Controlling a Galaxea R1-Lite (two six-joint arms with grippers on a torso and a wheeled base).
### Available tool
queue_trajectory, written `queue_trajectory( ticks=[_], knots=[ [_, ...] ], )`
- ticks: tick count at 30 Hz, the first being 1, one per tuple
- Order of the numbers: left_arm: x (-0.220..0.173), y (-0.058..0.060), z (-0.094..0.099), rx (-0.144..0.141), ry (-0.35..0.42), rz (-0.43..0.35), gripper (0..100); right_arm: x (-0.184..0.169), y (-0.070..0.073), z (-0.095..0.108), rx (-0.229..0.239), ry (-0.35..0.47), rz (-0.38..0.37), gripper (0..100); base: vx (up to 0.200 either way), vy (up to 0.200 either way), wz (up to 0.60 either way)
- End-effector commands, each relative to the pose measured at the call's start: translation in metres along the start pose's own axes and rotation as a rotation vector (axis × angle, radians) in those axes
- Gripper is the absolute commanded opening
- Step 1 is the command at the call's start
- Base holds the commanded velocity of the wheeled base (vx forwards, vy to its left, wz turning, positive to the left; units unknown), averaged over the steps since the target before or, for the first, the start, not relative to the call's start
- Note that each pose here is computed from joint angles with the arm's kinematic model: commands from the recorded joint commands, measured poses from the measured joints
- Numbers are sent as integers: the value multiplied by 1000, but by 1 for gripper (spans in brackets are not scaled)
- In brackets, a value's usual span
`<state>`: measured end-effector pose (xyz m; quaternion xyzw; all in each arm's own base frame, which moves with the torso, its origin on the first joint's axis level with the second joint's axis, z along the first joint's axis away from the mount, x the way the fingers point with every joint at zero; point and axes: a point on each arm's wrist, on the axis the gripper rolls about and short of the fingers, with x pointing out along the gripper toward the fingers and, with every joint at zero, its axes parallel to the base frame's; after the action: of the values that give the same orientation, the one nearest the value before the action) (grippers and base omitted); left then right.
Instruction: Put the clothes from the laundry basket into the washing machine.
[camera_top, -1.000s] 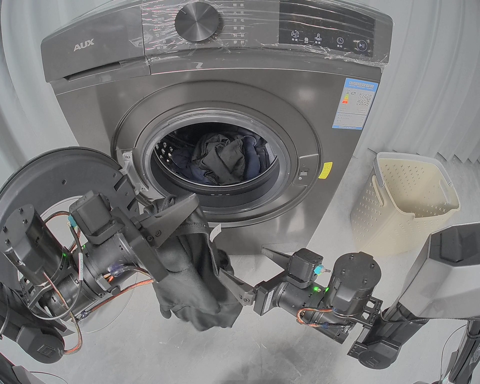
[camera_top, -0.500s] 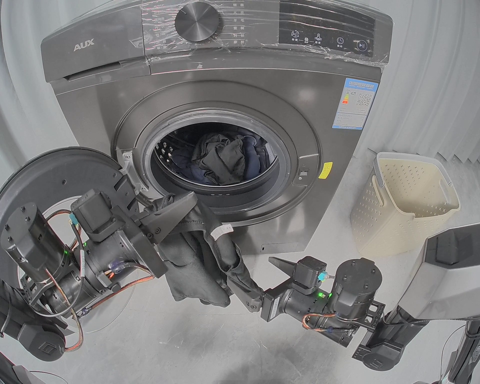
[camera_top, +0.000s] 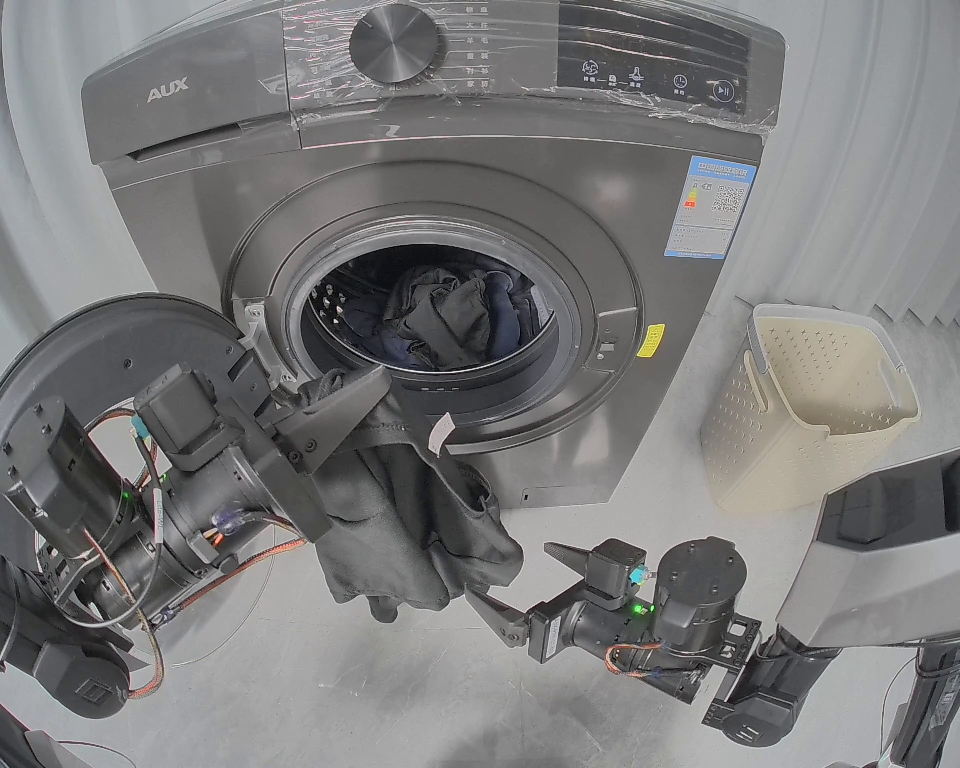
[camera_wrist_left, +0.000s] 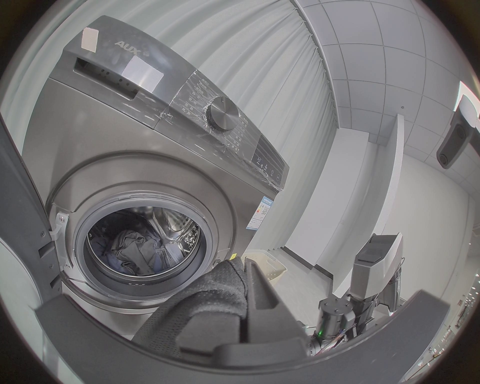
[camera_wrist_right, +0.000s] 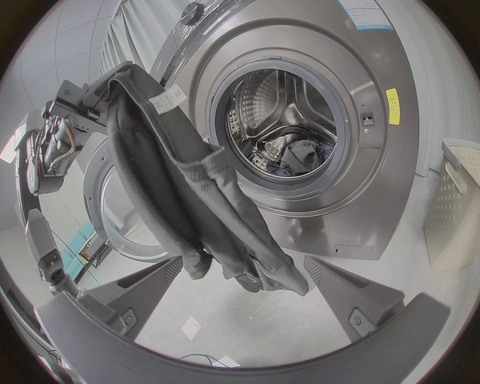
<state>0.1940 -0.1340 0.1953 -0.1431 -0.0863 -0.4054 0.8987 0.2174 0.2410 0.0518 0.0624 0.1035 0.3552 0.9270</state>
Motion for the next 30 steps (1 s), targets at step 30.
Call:
queue_trajectory(
  ticks=[30],
  knots=[
    [-1,0,-2,2,-3,-12,0,70,-27,20,-46,-183,60,100,0,0,0]
  ],
)
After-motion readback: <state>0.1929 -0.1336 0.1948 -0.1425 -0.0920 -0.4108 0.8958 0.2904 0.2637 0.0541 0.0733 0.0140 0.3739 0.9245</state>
